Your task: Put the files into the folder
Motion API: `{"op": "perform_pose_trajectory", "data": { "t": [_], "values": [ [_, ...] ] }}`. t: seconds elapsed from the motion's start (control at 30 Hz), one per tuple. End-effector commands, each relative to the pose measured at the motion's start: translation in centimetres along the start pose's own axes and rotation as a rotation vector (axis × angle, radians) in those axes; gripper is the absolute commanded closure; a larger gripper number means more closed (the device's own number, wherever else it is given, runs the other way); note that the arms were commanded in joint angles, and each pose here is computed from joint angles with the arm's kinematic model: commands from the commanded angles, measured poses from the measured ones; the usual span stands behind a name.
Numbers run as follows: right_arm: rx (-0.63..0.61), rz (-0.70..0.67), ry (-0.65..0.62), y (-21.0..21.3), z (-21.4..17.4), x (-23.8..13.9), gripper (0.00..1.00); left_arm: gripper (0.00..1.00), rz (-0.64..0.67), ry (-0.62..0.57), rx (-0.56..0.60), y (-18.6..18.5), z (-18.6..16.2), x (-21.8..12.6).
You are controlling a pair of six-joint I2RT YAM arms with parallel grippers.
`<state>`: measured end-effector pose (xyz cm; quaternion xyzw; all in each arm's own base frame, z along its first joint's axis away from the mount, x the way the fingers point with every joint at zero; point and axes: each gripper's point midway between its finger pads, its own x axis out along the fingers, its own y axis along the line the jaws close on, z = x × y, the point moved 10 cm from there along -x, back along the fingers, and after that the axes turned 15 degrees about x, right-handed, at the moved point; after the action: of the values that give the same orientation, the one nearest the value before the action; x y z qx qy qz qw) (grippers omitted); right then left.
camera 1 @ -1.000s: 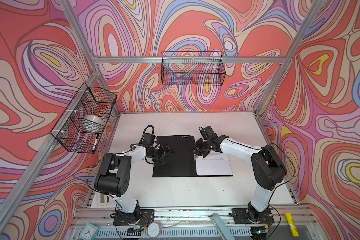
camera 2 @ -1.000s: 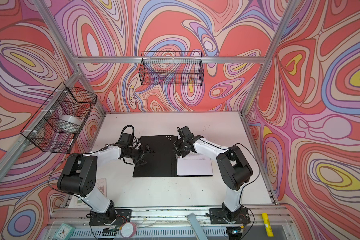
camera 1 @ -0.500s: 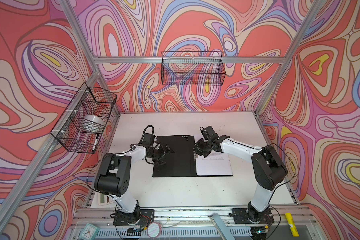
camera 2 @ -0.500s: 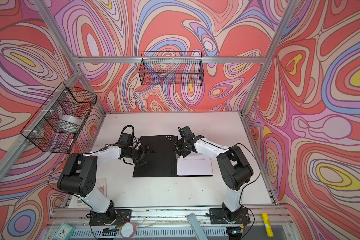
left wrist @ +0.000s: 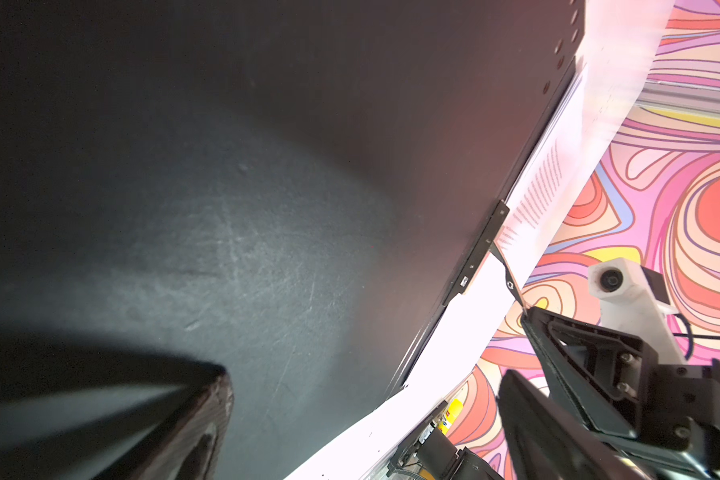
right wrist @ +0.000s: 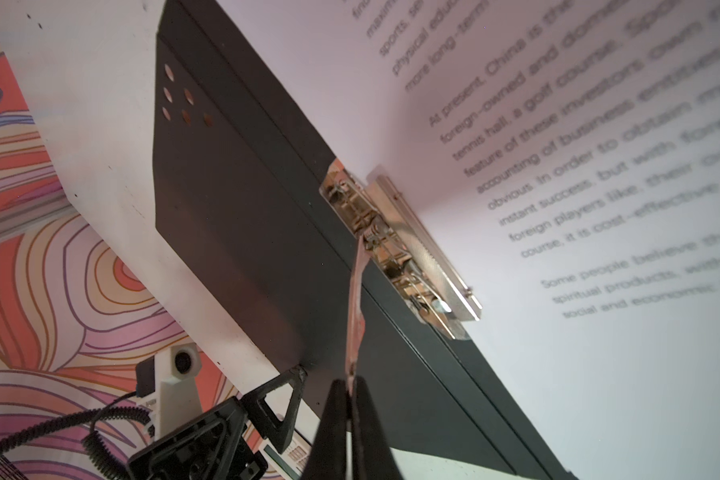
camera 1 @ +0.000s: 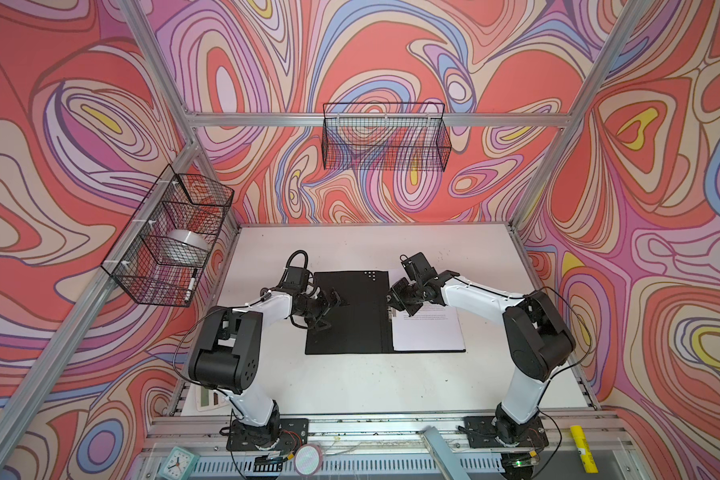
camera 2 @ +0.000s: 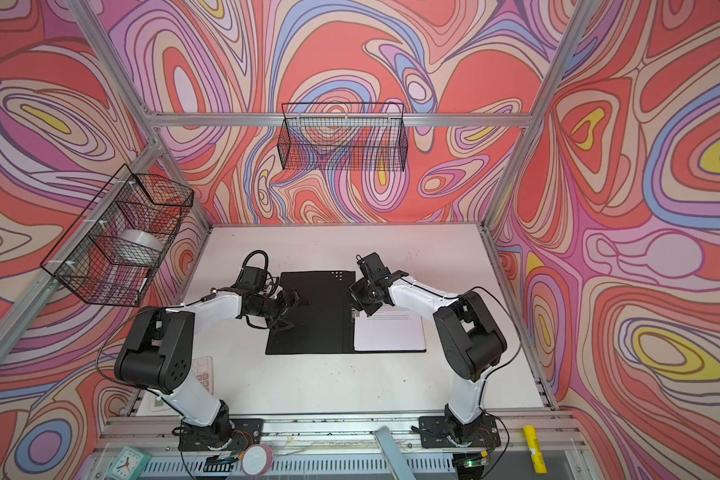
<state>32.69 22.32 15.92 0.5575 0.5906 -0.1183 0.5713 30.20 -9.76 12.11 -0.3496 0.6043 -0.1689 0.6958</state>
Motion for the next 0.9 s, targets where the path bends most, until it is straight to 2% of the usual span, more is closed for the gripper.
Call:
{"op": "perform_pose_trajectory", "data": {
  "t": [0.0,0.37,0.87],
  "values": [
    [-0.016,0.022,-0.003,0.2,-0.1,-1.0,1.0,0.0,0.116,0.063,-0.082,3.0,-1.4,1.3],
    [-0.019,-0.026,-0.014,-3.5,0.4,-0.9,1.0,0.0,0.132,0.062,-0.095,3.4,-1.5,1.3],
    [-0.021,-0.21,-0.079,-9.9,2.1,1.6,1.0,0.0,0.155,0.06,-0.1,3.6,-1.5,1.3]
  ]
}}
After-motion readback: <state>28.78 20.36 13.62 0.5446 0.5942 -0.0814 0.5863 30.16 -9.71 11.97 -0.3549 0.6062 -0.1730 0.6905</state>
